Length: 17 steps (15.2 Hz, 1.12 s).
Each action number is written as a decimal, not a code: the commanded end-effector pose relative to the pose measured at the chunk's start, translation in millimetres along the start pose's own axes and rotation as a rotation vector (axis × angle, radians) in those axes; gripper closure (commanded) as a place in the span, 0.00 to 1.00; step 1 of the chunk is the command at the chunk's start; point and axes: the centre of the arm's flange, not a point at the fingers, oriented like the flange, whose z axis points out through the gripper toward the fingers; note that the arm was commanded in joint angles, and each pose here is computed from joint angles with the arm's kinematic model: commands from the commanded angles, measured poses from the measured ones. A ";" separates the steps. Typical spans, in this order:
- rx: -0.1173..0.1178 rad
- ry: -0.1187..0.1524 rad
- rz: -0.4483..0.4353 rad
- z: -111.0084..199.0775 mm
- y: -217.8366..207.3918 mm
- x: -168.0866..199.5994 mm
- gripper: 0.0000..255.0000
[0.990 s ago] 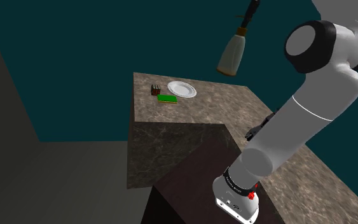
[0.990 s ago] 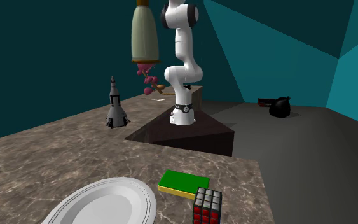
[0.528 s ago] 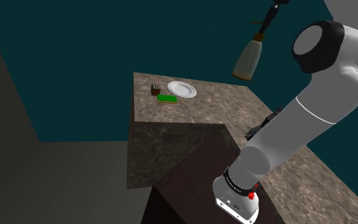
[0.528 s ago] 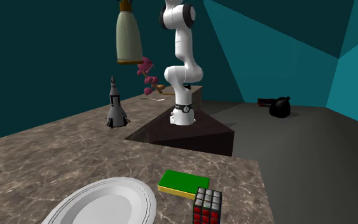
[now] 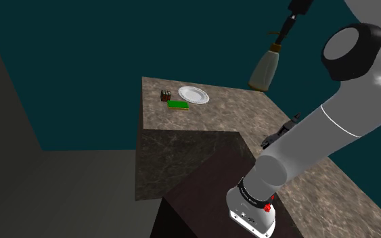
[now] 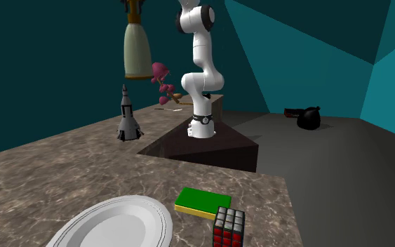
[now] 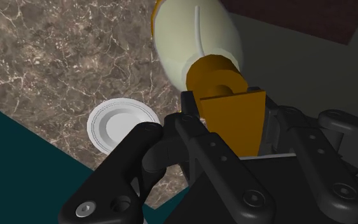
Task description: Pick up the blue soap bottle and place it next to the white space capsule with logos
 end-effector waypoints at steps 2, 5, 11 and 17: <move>-0.001 0.000 -0.001 16.2 -0.1 -0.9 1.00; -0.001 0.000 -0.001 32.0 0.4 -1.5 1.00; -0.001 0.000 -0.001 63.6 1.5 -2.8 1.00; -0.001 0.000 -0.001 95.3 2.6 -4.1 1.00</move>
